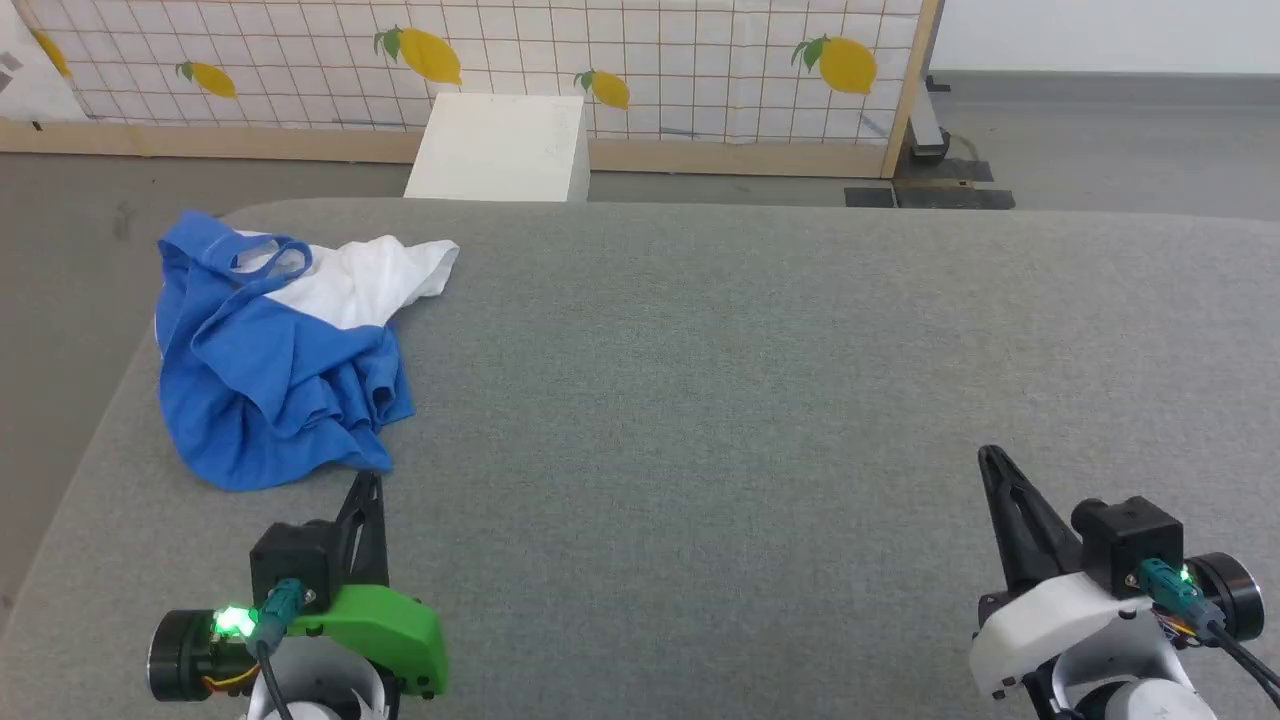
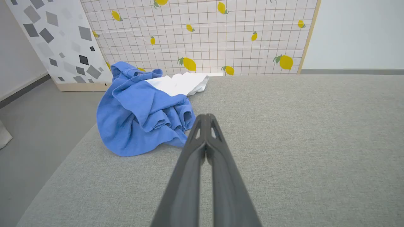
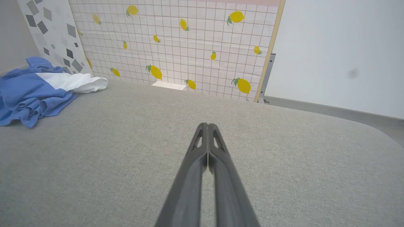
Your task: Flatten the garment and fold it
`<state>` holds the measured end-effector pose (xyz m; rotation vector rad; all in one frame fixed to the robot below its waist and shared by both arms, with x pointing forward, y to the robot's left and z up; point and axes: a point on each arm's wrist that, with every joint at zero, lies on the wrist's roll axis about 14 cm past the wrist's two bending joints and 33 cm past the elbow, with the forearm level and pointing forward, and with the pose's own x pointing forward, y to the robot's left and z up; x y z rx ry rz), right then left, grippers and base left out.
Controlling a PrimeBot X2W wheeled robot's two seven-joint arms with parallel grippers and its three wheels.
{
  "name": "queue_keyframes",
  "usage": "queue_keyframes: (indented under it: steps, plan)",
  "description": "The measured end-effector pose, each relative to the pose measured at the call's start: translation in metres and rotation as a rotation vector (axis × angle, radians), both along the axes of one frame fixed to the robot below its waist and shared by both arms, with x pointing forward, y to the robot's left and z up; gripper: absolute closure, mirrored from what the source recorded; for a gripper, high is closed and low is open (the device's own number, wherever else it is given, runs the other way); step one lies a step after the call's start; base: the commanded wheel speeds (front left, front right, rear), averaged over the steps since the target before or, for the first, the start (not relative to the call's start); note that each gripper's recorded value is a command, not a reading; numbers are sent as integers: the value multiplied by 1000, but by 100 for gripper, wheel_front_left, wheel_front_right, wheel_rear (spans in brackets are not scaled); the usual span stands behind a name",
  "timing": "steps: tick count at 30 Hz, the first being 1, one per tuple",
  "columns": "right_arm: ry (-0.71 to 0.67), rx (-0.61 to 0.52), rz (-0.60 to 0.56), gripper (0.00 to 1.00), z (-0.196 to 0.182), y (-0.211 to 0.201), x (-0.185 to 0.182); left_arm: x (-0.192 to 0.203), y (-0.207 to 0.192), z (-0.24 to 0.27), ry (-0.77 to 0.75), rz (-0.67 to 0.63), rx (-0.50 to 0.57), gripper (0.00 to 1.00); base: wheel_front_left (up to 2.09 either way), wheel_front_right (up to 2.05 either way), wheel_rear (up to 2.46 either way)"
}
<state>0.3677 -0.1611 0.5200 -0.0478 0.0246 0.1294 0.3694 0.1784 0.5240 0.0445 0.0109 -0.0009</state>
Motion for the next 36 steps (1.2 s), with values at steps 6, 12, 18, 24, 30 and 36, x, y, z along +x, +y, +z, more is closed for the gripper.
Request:
queue_keyframes:
  steps: [6,12,18,24,30,36]
  plan:
    - [0,0,0,100,0,0,0,0,0,0,0,0,0,100,0,0,0]
    - [0,0,0,100,0,0,0,0,0,0,0,0,0,100,0,0,0]
    - [0,0,0,100,0,0,0,0,0,0,0,0,0,100,0,0,0]
    - [0,0,0,100,0,0,0,0,0,0,0,0,0,100,0,0,0]
    - [0,0,0,100,0,0,0,0,0,0,0,0,0,100,0,0,0]
    - [0,0,0,100,0,0,0,0,0,0,0,0,0,100,0,0,0]
